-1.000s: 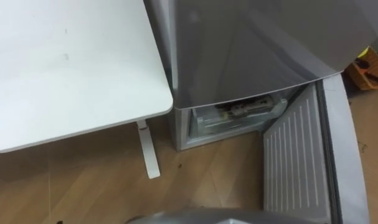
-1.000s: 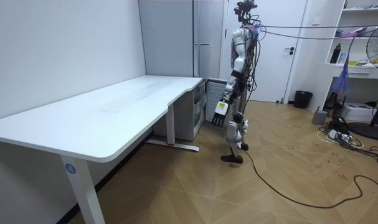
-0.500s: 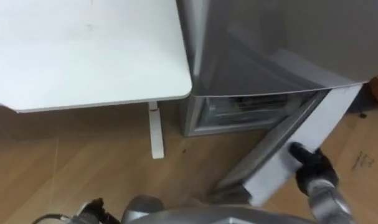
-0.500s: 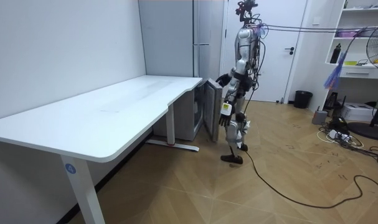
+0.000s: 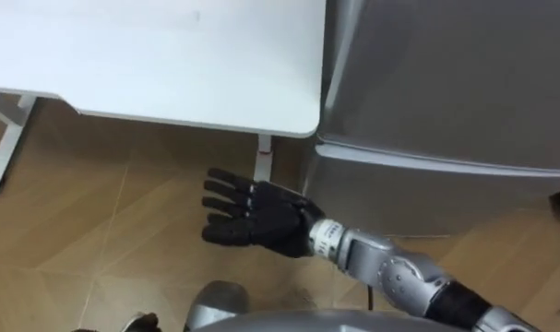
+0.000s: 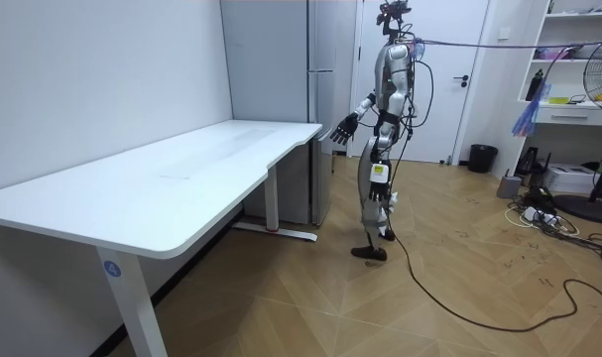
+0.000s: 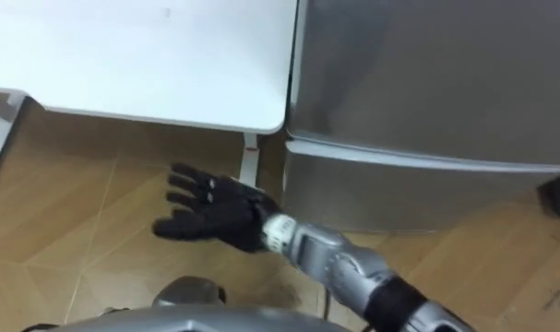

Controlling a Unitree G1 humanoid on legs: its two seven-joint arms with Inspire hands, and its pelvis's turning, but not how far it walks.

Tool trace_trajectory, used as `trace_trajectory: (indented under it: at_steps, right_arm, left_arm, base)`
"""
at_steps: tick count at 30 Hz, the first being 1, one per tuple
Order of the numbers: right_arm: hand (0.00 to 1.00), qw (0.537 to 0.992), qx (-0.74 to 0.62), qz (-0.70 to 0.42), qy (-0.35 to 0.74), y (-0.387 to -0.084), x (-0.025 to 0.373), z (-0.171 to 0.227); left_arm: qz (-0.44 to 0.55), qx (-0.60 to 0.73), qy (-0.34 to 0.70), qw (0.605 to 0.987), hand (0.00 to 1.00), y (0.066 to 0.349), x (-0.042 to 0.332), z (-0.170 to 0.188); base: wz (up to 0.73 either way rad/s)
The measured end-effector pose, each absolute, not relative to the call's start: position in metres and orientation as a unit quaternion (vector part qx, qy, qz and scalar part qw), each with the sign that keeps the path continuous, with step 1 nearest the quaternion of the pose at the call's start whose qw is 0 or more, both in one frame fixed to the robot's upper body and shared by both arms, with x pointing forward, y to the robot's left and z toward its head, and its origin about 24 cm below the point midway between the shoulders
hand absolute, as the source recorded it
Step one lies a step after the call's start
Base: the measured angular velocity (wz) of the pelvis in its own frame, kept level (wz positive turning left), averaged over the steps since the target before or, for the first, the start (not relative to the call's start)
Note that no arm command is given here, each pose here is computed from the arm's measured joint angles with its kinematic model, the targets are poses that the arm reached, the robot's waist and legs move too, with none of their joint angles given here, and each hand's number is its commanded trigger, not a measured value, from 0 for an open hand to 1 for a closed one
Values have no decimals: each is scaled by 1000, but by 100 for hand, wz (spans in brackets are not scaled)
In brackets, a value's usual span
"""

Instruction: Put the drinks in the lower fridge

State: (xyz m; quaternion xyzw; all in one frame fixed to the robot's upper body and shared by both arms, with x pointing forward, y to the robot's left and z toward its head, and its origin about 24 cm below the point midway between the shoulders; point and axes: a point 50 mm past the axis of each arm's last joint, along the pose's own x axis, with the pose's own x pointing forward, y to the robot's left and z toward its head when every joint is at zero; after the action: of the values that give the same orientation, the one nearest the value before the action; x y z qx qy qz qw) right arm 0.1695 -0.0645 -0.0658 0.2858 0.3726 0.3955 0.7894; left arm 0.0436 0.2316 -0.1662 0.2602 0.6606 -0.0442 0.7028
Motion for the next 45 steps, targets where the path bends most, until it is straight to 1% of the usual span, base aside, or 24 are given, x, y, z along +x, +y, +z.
trace_trajectory:
  at_steps: [5,7,10,13,15,16,18,19,21,24,27,31,36,45]
  right_arm:
    - [0,804,277,386,358,-85,176,-66]
    - [0,812,254,385,358,-93,175,-69]
    - [0,826,193,362,386,-113,170,-84]
    - [0,830,148,314,437,-143,153,-104]
    - [0,829,126,254,482,-170,135,-121]
    - [0,826,116,242,495,-176,130,-125]
    - [0,811,96,179,548,-199,109,-141]
    - [0,806,92,165,561,-204,104,-144]
    - [0,788,81,104,602,-222,80,-153]
    - [0,772,75,53,629,-231,60,-160]
    - [0,770,91,13,631,-231,50,-163]
    - [0,763,83,-11,640,-235,46,-165]
    - [0,746,86,-76,656,-247,31,-166]
    - [0,725,89,-144,667,-257,16,-165]
  left_arm:
    - [-37,255,659,707,0,232,46,-166]
    - [-32,250,660,708,0,233,45,-166]
    - [-24,244,663,707,0,235,42,-165]
    - [-18,242,671,701,0,237,34,-166]
    - [-6,238,673,700,0,239,30,-165]
    - [-3,238,674,699,0,239,29,-165]
    - [12,229,683,693,0,243,18,-165]
    - [13,229,684,692,0,243,16,-165]
    - [11,229,684,693,0,242,13,-165]
    - [24,219,682,697,0,245,10,-164]
    - [42,204,690,694,0,249,4,-164]
    - [54,193,699,686,0,253,-6,-162]
    - [64,190,714,671,0,254,-16,-162]
    - [82,169,718,670,0,251,-18,-163]
  base:
    - [-1]
    - [0]
    - [7]
    - [20]
    - [3]
    - [0]
    - [0]
    - [0]
    - [2]
    - [-1]
    - [0]
    - [2]
    - [0]
    - [2]
